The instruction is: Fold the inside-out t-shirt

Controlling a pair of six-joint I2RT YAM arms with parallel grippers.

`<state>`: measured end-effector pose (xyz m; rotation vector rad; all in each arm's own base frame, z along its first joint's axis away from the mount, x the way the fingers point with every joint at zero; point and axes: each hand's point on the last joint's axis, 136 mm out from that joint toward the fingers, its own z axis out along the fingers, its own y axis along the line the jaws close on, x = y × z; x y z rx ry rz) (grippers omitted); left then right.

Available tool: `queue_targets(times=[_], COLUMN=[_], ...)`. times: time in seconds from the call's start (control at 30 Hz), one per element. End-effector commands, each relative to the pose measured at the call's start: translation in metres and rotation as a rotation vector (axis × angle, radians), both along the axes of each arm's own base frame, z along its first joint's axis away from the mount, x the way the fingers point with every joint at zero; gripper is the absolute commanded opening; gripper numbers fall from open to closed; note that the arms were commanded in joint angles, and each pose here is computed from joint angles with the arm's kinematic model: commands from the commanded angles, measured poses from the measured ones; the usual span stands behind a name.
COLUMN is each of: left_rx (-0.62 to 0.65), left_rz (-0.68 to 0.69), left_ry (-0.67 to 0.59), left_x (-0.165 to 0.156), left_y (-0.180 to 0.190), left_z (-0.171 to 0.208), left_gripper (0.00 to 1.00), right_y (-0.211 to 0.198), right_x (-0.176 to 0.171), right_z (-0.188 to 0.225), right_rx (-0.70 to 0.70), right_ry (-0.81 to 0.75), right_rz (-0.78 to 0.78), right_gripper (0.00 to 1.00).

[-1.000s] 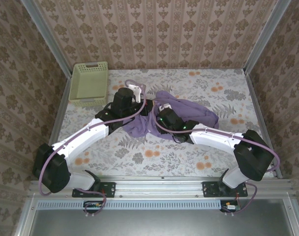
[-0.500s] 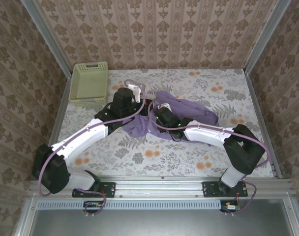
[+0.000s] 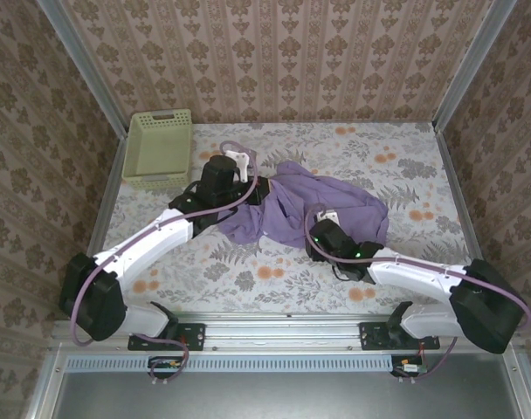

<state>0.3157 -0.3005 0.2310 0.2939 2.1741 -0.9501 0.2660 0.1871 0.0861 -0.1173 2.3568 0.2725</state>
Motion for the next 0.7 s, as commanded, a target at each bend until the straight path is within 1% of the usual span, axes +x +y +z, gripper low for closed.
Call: queue_targets(times=[0.0, 0.07, 0.17, 0.33, 0.4, 0.67], left_rx=[-0.004, -0.005, -0.009, -0.004, 0.001, 0.003], left_rz=[-0.036, -0.041, -0.043, -0.037, -0.036, -0.037], left_ry=[0.010, 0.007, 0.000, -0.005, -0.004, -0.002], left_x=[-0.006, -0.009, -0.012, -0.014, -0.014, -0.014], left_y=[-0.007, -0.008, -0.007, -0.004, -0.003, -0.004], left_z=[-0.001, -0.001, -0.001, -0.001, -0.002, -0.004], left_gripper=[0.00, 0.00, 0.00, 0.00, 0.00, 0.00], right_y=[0.003, 0.016, 0.033, 0.045, 0.048, 0.059], right_x=[0.005, 0.007, 0.015, 0.036, 0.044, 0.057], right_z=[0.032, 0.049, 0.061, 0.049, 0.046, 0.021], right_rx=[0.048, 0.075, 0.097, 0.032, 0.033, 0.010], right_ry=[-0.067, -0.080, -0.082, -0.058, -0.047, 0.022], right_rz=[0.011, 0.061, 0.102, 0.115, 0.122, 0.157], right_gripper=[0.42, 0.42, 0.37, 0.29, 0.27, 0.27])
